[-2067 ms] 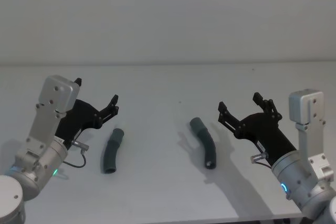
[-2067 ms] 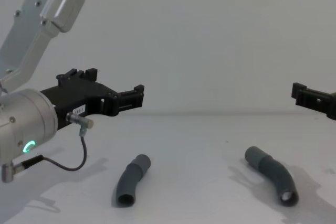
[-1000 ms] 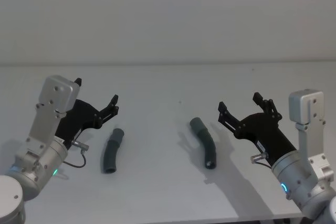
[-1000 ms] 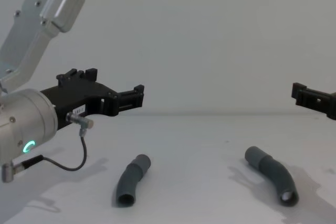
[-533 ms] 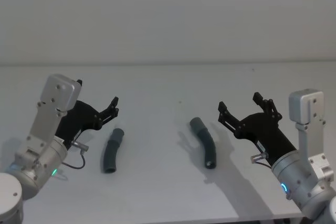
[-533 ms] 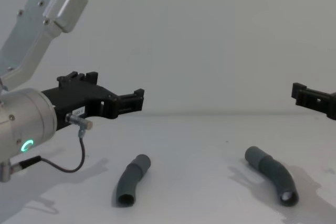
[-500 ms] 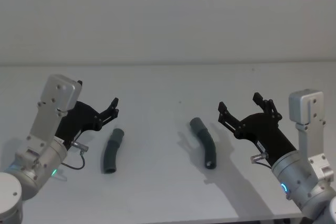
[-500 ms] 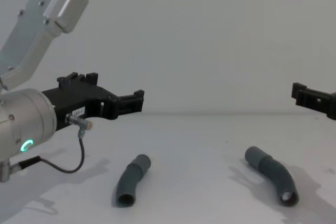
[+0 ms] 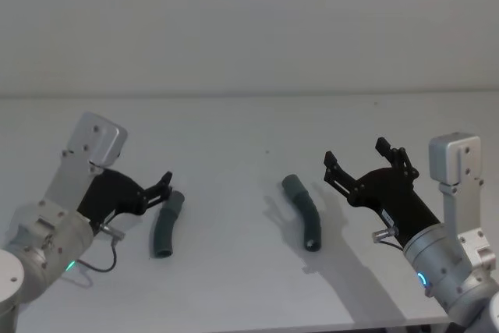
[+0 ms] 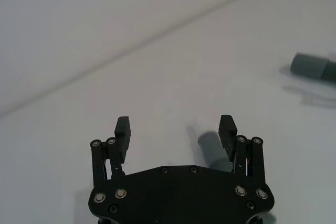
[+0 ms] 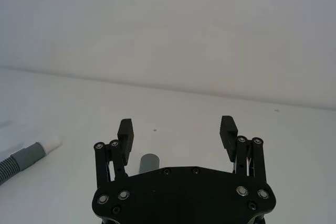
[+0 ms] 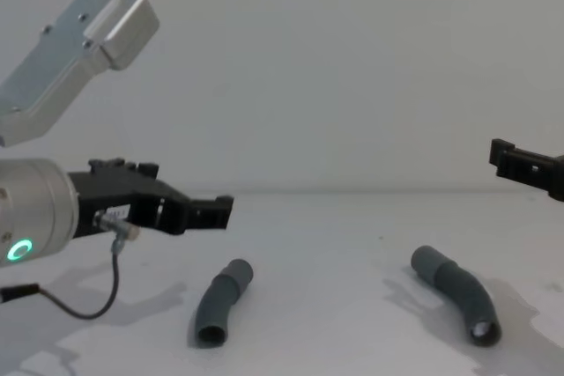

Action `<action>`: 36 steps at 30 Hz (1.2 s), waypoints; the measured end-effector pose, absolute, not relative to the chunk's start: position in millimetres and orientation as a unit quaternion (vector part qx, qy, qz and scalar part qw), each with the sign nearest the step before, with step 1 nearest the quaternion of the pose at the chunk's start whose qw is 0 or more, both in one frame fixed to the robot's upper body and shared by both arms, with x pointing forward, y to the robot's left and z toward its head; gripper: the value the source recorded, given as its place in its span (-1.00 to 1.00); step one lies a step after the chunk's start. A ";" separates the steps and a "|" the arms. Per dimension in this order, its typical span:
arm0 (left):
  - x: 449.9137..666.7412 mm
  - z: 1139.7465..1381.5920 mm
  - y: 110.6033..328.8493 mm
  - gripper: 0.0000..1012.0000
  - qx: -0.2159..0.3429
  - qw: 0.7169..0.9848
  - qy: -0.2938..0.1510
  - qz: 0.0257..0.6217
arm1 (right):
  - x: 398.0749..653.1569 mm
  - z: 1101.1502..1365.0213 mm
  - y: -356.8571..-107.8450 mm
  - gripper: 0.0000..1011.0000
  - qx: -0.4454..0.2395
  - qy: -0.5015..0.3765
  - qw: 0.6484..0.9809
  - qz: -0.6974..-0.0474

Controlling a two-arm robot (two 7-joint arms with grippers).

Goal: Use both hands to pick up one end of the pipe from the table, align the ends, and insert them.

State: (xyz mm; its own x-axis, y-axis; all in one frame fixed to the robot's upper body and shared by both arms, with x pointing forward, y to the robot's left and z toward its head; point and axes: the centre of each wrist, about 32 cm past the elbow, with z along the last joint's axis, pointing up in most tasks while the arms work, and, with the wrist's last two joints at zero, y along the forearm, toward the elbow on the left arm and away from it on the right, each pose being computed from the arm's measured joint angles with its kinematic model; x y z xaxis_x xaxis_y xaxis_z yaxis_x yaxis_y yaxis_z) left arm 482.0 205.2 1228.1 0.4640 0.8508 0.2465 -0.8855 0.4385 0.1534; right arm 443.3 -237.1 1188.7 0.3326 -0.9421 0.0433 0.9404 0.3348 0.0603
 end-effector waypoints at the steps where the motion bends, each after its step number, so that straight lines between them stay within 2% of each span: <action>1: 480.6 1229.5 205.5 0.98 0.140 0.845 -0.059 0.513 | 443.3 1188.7 -237.1 0.98 0.012 -0.035 0.816 -0.577; 13: 471.0 1234.8 205.1 0.98 0.186 0.839 0.011 0.511 | 443.3 1188.7 -237.1 0.98 0.012 -0.035 0.816 -0.577; 23: 469.6 1235.5 198.3 0.98 0.181 0.838 0.050 0.513 | 443.3 1188.7 -237.1 0.98 0.012 -0.035 0.816 -0.577; 36: 472.3 1243.9 185.7 0.98 0.179 0.828 0.079 0.525 | 443.3 1188.7 -237.1 0.98 0.012 -0.035 0.816 -0.577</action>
